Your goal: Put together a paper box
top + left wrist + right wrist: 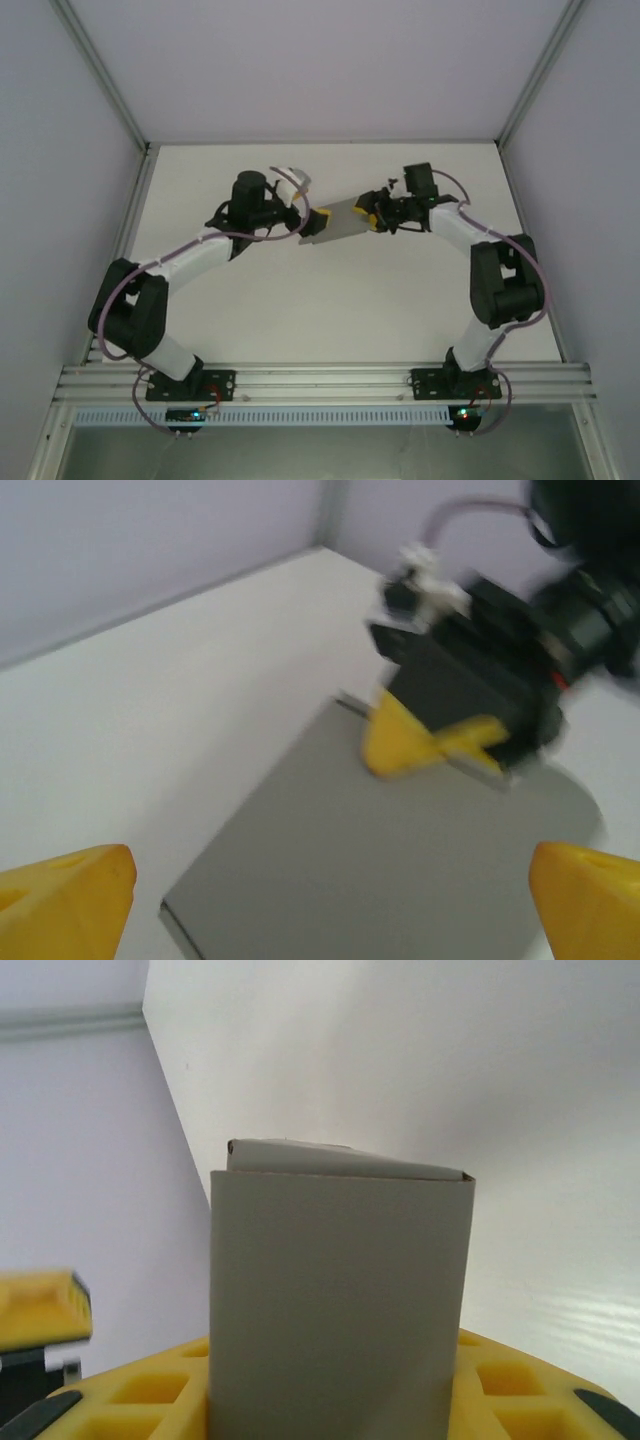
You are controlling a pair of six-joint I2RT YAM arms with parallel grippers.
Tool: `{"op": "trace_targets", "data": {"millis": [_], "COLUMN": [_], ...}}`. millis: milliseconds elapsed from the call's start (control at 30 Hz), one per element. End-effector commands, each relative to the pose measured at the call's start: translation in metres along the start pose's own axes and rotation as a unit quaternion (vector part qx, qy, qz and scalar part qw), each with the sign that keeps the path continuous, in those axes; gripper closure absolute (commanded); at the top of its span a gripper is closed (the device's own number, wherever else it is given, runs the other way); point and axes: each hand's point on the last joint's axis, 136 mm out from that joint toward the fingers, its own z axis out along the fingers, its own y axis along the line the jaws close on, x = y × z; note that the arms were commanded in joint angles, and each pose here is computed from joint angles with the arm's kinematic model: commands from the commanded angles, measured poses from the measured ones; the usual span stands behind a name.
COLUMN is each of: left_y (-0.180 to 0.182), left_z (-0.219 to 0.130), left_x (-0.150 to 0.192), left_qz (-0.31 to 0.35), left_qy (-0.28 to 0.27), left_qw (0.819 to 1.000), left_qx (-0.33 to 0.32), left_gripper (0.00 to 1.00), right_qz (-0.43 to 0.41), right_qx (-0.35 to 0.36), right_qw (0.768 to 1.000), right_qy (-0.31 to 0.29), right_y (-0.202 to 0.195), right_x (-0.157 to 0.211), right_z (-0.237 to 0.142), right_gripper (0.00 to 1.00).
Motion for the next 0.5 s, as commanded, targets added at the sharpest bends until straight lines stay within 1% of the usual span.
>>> {"op": "trace_targets", "data": {"millis": [0, 67, 133, 200, 233, 300, 367, 467], "left_y": [-0.037, -0.038, -0.033, -0.034, -0.036, -0.036, -0.028, -0.027], "left_z": [-0.005, -0.003, 0.001, 0.004, 0.006, 0.010, 0.018, 0.025], "left_x": [0.038, 0.045, 0.049, 0.056, 0.063, 0.069, 0.069, 0.071], "left_qz": [0.162, 0.205, 0.238, 0.266, 0.279, 0.294, 0.297, 0.297], "left_qy": [0.094, 0.113, 0.119, 0.128, 0.139, 0.150, 0.150, 0.155], "left_qw": [0.979, 0.970, 0.963, 0.954, 0.948, 0.942, 0.942, 0.941], "left_qx": [0.085, 0.070, 0.048, 0.053, 0.058, 0.056, 0.033, 0.035], "left_gripper": [0.00, 0.00, 0.00, 0.01, 0.00, 0.00, 0.00, 0.00], "right_qz": [0.138, 0.158, 0.165, 0.199, 0.204, 0.212, 0.216, 0.228], "right_qx": [-0.010, -0.005, 0.012, 0.036, 0.032, 0.026, 0.023, 0.008], "right_qw": [0.990, 0.987, 0.986, 0.979, 0.978, 0.977, 0.976, 0.973], "right_qy": [0.029, 0.028, 0.025, 0.024, 0.025, 0.028, 0.022, 0.031], "right_y": [-0.006, -0.005, -0.006, -0.014, -0.012, -0.010, -0.007, 0.001], "right_x": [0.016, 0.017, 0.020, 0.022, 0.021, 0.023, 0.023, 0.026], "right_z": [-0.019, -0.031, -0.043, -0.054, -0.058, -0.062, -0.064, -0.066], "right_gripper": [0.65, 0.65, 0.66, 0.65, 0.66, 0.65, 0.64, 0.63]}}
